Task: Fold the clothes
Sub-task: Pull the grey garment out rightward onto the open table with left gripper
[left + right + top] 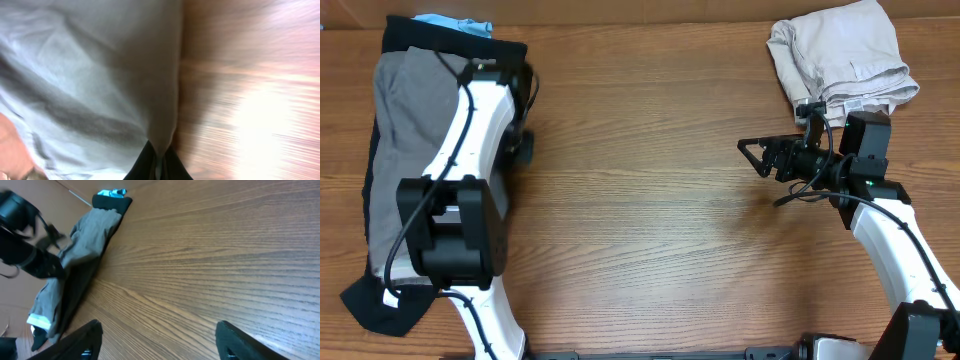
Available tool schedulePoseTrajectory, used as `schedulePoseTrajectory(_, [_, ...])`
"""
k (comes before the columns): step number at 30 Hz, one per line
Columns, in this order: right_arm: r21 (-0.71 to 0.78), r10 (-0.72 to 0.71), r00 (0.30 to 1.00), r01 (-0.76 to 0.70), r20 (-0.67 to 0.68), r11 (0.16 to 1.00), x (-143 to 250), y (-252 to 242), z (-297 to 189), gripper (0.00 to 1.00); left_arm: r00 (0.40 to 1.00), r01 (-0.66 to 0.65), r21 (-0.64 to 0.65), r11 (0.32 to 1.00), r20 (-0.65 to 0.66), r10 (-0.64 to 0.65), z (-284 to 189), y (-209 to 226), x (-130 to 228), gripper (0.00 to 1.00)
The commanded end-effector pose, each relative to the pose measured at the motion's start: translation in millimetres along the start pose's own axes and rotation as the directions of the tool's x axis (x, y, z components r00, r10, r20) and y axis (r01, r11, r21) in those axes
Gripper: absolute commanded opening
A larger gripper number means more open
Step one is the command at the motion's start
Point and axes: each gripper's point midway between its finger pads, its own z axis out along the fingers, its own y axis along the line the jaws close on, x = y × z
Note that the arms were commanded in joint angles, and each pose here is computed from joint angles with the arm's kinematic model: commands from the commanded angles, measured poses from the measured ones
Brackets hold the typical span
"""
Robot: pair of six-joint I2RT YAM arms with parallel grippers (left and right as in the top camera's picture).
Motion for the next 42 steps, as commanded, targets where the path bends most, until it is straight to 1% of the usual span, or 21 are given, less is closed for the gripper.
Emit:
schedulePoseTrajectory(1, [-0.015, -0.02, 0.999, 0.02, 0.028, 1.0, -13.5, 7.8, -2.4, 0.72, 0.985, -0.081, 0.171, 0.982, 0.163, 0.052, -64.2, -52.0, -29.0, 0.04])
schedulePoseTrajectory(5, [-0.006, -0.024, 0.999, 0.024, 0.046, 1.0, -18.0, 8.9, -10.4, 0.7, 0.948, -0.204, 0.317, 0.926, 0.301, 0.106, -115.4, -110.3, -40.3, 0.04])
schedulePoseTrajectory(6, [0.008, -0.018, 0.998, 0.018, 0.066, 1.0, -22.4, 6.6, -18.3, 0.7, 0.928, -0.259, 0.361, 0.896, 0.351, 0.127, -131.0, -135.6, -42.0, 0.04])
schedulePoseTrajectory(9, [0.053, 0.043, 0.988, -0.051, 0.148, 0.997, -38.8, -4.0, -46.8, 0.7, 0.881, -0.372, 0.42, 0.828, 0.439, 0.174, -156.5, -187.9, -39.3, 0.04])
schedulePoseTrajectory(13, [0.119, 0.127, 0.942, -0.171, 0.311, 0.978, -63.1, -21.7, -104.5, 0.7, 0.809, -0.501, 0.417, 0.758, 0.537, 0.239, -179.2, -250.4, -30.9, 0.04])
schedulePoseTrajectory(17, [0.149, 0.131, 0.887, -0.217, 0.444, 0.965, -76.8, -25.5, -159.9, 0.7, 0.727, -0.616, 0.399, 0.679, 0.618, 0.297, -190.1, -319.5, -19.6, 0.04])
schedulePoseTrajectory(20, [0.186, 0.12, 0.855, -0.244, 0.504, 0.952, -78.0, -27.8, -188.6, 0.7, 0.671, -0.691, 0.397, 0.605, 0.663, 0.332, -187.6, -374.9, -8.8, 0.04])
schedulePoseTrajectory(21, [0.193, 0.123, 0.849, -0.255, 0.514, 0.947, -76.6, -28.3, -194.0, 0.7, 0.659, -0.706, 0.397, 0.586, 0.671, 0.34, -185.4, -388.2, -5.7, 0.09])
schedulePoseTrajectory(23, [0.2, 0.133, 0.845, -0.271, 0.518, 0.942, -73.3, -28.9, -198.0, 0.71, 0.637, -0.731, 0.391, 0.56, 0.683, 0.356, -179.0, -411.7, -0.6, 0.26])
schedulePoseTrajectory(24, [0.202, 0.138, 0.848, -0.275, 0.512, 0.94, -71.1, -29.3, -197.3, 0.74, 0.63, -0.739, 0.386, 0.552, 0.686, 0.364, -175.0, -420.6, 1.6, 0.35])
schedulePoseTrajectory(25, [0.205, 0.139, 0.852, -0.275, 0.506, 0.939, -68.8, -29.9, -196.3, 0.75, 0.626, -0.744, 0.384, 0.547, 0.687, 0.369, -172.9, -425.5, 3.0, 0.51])
schedulePoseTrajectory(26, [0.21, 0.139, 0.855, -0.275, 0.499, 0.938, -66.7, -30.6, -195.4, 0.75, 0.624, -0.746, 0.383, 0.545, 0.688, 0.37, -171.8, -427.6, 3.4, 0.66])
schedulePoseTrajectory(27, [0.219, 0.133, 0.861, -0.27, 0.491, 0.938, -64.4, -31.7, -194.5, 0.76, 0.625, -0.745, 0.384, 0.545, 0.688, 0.37, -171.8, -427.7, 3.2, 0.76])
schedulePoseTrajectory(29, [0.228, 0.126, 0.867, -0.264, 0.483, 0.937, -62.1, -32.5, -193.6, 0.77, 0.626, -0.741, 0.385, 0.55, 0.691, 0.361, -177.6, -422.2, 1.1, 0.98])
schedulePoseTrajectory(30, [0.23, 0.124, 0.868, -0.262, 0.481, 0.937, -61.8, -32.6, -193.5, 0.78, 0.63, -0.736, 0.388, 0.555, 0.692, 0.352, -183.2, -415.7, -1.8, 1.0])
schedulePoseTrajectory(33, [0.229, 0.124, 0.868, -0.261, 0.48, 0.938, -61.8, -32.3, -193.2, 0.81, 0.646, -0.708, 0.403, 0.58, 0.702, 0.3, -211.2, -386.9, -12.5, 1.0])
schedulePoseTrajectory(35, [0.23, 0.116, 0.876, -0.247, 0.468, 0.941, -60.6, -30.5, -190.0, 0.82, 0.657, -0.681, 0.418, 0.601, 0.711, 0.25, -237.1, -357.8, -19.5, 1.0])
schedulePoseTrajectory(39, [0.229, 0.084, 0.916, -0.186, 0.393, 0.955, -50.9, -20.5, -169.9, 0.82, 0.673, -0.622, 0.435, 0.65, 0.722, 0.16, -284.1, -280.9, -23.5, 1.0])
schedulePoseTrajectory(42, [0.259, 0.105, 0.938, -0.197, 0.331, 0.946, -38.6, -18.5, -150.8, 0.82, 0.686, -0.59, 0.433, 0.682, 0.714, 0.14, -294.6, -235.4, -18.0, 1.0])
